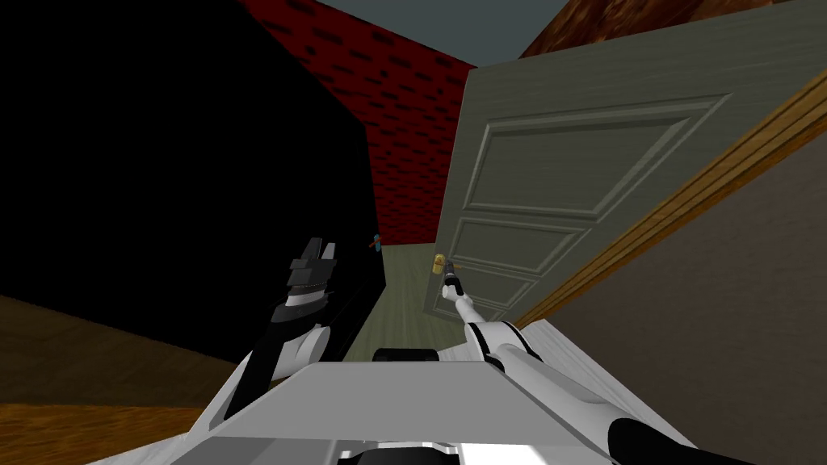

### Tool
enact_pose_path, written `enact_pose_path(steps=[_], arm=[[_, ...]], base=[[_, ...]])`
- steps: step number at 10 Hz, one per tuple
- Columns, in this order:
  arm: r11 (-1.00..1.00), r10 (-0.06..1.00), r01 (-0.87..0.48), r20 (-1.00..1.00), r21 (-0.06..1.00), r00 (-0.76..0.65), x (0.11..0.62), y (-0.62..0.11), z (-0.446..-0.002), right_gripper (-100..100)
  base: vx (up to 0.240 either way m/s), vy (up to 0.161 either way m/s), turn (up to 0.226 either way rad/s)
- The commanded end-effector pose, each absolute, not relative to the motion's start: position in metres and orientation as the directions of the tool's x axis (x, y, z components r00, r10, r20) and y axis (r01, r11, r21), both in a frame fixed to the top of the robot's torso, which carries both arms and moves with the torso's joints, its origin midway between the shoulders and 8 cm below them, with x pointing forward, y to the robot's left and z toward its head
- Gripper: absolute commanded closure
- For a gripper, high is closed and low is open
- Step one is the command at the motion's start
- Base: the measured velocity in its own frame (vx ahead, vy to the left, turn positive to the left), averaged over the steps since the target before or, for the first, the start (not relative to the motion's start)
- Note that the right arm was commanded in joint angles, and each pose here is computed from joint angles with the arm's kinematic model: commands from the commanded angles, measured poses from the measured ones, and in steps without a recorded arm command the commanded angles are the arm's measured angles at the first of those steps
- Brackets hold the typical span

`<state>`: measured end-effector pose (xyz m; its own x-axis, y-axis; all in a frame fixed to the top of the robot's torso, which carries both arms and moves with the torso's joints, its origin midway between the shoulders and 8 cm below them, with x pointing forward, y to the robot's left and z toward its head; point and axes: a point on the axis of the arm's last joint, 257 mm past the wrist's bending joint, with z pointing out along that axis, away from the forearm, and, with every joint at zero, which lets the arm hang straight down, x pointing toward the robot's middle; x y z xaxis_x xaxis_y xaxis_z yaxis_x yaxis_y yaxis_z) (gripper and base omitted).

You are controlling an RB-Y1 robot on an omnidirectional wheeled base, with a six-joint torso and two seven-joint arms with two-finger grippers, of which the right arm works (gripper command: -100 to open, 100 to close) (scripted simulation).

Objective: Push the door open

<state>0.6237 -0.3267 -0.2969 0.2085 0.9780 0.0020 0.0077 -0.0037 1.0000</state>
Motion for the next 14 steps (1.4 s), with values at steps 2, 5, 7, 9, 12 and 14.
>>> enact_pose_path(steps=[2,5,7,9,12,14], arm=[[0.002,0.966,0.002,-0.002,1.000,0.257,0.620,-0.352,-0.294,100],[0.001,0.960,0.001,-0.002,1.000,0.282,0.618,-0.365,-0.293,100],[0.001,0.960,0.001,-0.002,1.000,0.282,0.618,-0.365,-0.293,100],[0.001,0.954,0.001,-0.001,1.000,0.301,0.616,-0.376,-0.293,100],[0.000,0.946,0.000,0.000,1.000,0.323,0.613,-0.387,-0.293,100],[0.000,0.942,0.005,-0.002,1.000,0.337,0.611,-0.387,-0.295,100]], base=[[0.190,0.131,-0.103],[0.097,0.044,-0.023],[0.090,0.074,-0.056],[0.064,0.030,-0.025],[0.167,0.107,-0.080],[0.098,0.004,-0.073]])
